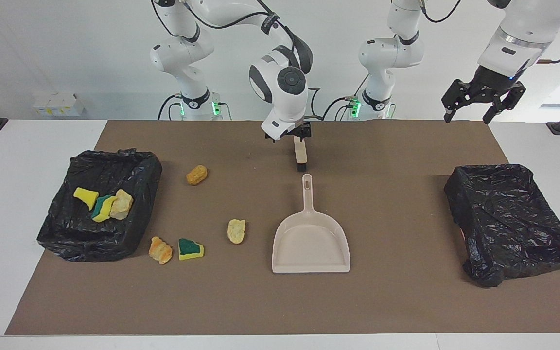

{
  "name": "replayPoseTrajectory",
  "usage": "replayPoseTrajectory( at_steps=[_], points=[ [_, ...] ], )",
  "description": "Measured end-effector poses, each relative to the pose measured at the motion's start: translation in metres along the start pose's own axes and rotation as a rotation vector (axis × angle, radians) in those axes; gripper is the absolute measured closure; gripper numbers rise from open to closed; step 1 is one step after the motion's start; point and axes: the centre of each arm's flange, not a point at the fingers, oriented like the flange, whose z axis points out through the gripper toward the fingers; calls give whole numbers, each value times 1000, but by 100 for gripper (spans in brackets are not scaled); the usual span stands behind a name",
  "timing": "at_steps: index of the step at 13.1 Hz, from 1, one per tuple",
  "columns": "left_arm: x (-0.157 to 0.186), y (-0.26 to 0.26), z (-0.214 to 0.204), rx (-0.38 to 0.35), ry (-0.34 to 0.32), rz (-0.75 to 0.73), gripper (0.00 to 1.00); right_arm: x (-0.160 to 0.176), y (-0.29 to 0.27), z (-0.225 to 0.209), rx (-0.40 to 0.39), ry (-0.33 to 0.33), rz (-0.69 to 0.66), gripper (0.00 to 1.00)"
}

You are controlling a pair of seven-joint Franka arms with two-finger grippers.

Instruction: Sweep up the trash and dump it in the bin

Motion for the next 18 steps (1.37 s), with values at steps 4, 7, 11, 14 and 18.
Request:
replayPoseTrajectory(
  at_steps=[4,7,11,14,18],
  points=[
    [-6,67,-2,-5,1,72,0,-55,-18,35,26,30,39,0],
    [-2,112,8,-17,52,74,0,-77,-28,57,23,40,35,0],
    [25,158,72,-45,88,79,0,-90,-33,67,4,32,-36,4],
    [47,198,127,-72,89,78,0,-99,-36,73,17,3,-69,19],
    [54,255,227,-111,101,54,0,-99,-35,75,20,-8,-63,44]
  ],
)
